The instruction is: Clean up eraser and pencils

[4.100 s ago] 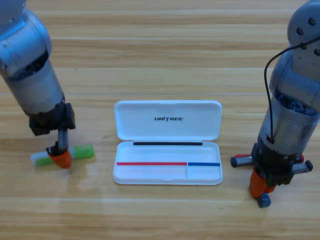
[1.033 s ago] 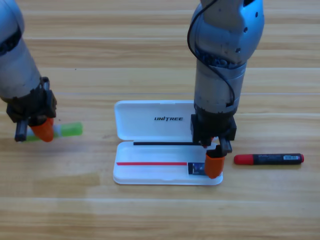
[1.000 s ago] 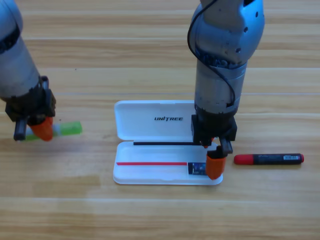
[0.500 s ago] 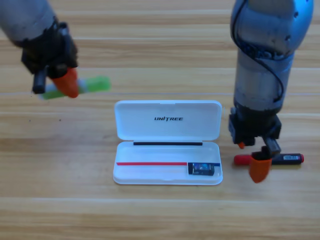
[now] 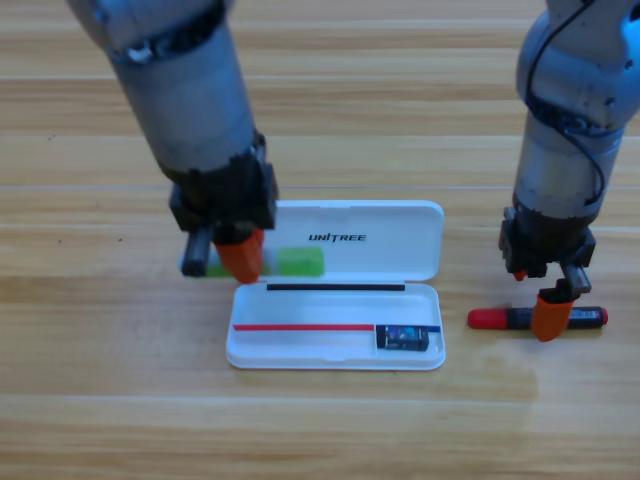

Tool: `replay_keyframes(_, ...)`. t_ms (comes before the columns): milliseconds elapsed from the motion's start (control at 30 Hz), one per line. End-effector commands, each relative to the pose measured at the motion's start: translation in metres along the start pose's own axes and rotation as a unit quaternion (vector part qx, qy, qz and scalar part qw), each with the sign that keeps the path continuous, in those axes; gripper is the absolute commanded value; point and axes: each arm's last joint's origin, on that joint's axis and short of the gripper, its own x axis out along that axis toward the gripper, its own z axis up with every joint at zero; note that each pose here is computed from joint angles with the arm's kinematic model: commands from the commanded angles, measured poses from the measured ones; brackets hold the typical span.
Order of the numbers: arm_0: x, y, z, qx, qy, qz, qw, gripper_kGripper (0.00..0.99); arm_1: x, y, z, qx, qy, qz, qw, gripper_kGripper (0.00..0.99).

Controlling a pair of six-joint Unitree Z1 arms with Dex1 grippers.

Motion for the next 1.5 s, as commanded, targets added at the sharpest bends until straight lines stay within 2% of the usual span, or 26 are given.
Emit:
replay_keyframes(33, 0.033, -0.011, 0.023, 0.021, 0.017, -0.03, 0.9992, 0.0, 0.013, -0.01, -0.026, 0.024, 0.005, 0.011, 1.0, 0.804)
replay_keyframes(633, 0.086, -0.007, 0.041, 0.027, 0.024, -0.051, 0.998, 0.0, 0.046, -0.013, -0.021, 0.023, 0.003, 0.045, 0.999, 0.703)
replay_keyframes(700, 0.092, -0.007, 0.042, 0.028, 0.026, -0.052, 0.9979, 0.0, 0.05, -0.013, -0.02, 0.022, 0.003, 0.051, 0.998, 0.426)
replay_keyframes(733, 0.095, -0.006, 0.043, 0.028, 0.027, -0.053, 0.9979, 0.0, 0.051, -0.012, -0.02, 0.022, 0.003, 0.053, 0.998, 0.339)
replay_keyframes(967, 0.104, -0.007, 0.043, 0.031, 0.035, -0.057, 0.9973, 0.0, 0.052, -0.011, -0.022, 0.022, 0.009, 0.053, 0.998, 0.0)
replay_keyframes(1167, 0.108, -0.007, 0.041, 0.032, 0.04, -0.053, 0.9973, 0.0, 0.039, -0.007, -0.025, 0.023, 0.002, 0.042, 0.999, 0.0)
replay_keyframes(1333, 0.11, -0.006, 0.039, 0.03, 0.046, -0.049, 0.9973, 0.0, 0.004, 0.0, -0.031, 0.023, -0.018, 0.021, 0.999, 0.0)
replay_keyframes(1500, 0.11, -0.006, 0.036, 0.028, 0.047, -0.047, 0.9974, 0.0, -0.027, 0.008, -0.037, 0.024, -0.029, 0.013, 0.999, 0.0)
